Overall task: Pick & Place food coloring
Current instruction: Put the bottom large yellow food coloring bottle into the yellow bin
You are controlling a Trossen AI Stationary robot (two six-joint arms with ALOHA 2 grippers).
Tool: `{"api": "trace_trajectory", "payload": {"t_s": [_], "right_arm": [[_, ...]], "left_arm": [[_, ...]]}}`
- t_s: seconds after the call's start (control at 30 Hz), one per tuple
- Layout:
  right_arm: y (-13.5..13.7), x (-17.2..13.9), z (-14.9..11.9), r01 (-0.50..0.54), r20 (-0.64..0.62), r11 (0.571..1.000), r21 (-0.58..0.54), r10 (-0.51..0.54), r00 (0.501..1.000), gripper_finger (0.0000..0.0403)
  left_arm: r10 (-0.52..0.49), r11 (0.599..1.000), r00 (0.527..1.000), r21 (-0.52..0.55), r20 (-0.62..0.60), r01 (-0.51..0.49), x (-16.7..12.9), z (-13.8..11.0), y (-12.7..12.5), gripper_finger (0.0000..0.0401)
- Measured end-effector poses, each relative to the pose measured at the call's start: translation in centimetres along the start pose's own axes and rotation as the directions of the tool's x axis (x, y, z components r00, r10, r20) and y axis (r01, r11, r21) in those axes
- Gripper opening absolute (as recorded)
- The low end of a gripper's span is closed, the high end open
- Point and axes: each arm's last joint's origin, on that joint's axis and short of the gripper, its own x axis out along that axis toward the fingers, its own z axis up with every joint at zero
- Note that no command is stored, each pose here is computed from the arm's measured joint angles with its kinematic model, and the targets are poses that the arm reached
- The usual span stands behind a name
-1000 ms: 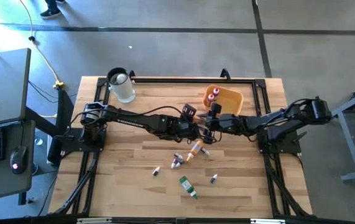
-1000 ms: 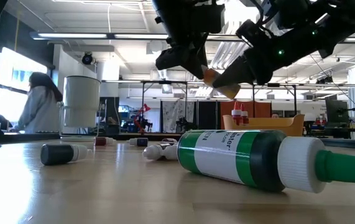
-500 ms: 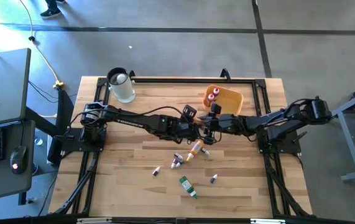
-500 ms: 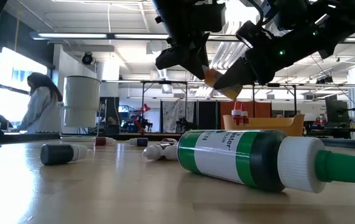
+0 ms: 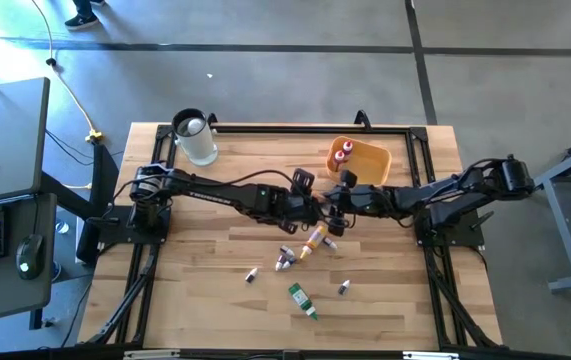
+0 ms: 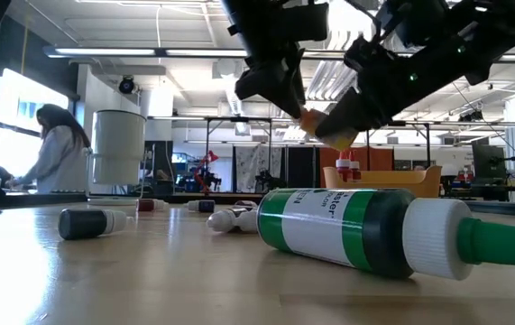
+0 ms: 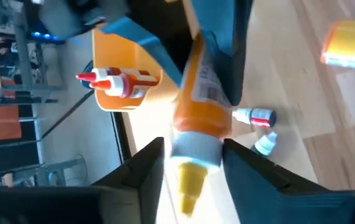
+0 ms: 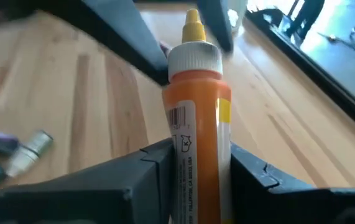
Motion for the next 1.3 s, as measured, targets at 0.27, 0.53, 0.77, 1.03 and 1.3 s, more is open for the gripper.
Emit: {"api": "trace_trajectory", "payload": {"t_s": [0.27, 0.53, 0.77, 1.03, 1.3], "right_arm": [[0.0, 0.0, -0.6, 0.049, -0.049, 0.999, 0.023, -0.048, 0.998, 0.0104], [-0.9, -0.5, -1.0, 0.334, -0.085, 0.94, 0.068, -0.328, 0.941, 0.0105], [-1.1, -4.2, 1.9, 0.336, 0.067, 0.941, 0.049, -0.338, 0.939, 0.0111], [-1.3, -9.8, 5.0, 0.153, 0.305, 0.978, 0.14, -0.189, 0.933, 0.0113], [-0.7, -10.3, 5.5, 0.006, 0.364, 0.993, 0.121, -0.05, 0.93, 0.0113]], "left_arm": [[0.056, 0.997, 0.998, -0.055, 0.004, -0.056, -0.1, 0.3, 0.4, 0.0214], [0.395, 0.896, 0.886, -0.112, -0.242, -0.43, -1.1, -0.7, 1.8, 0.0222], [0.232, 0.839, 0.957, -0.461, -0.177, -0.289, -7.2, -4.5, 6.1, 0.0223], [0.163, 0.678, 0.944, -0.728, 0.288, 0.105, -9.3, -9.0, 8.0, 0.0223], [0.247, 0.785, 0.329, -0.388, 0.911, 0.483, -5.6, -10.5, 3.4, 0.0223]]}}
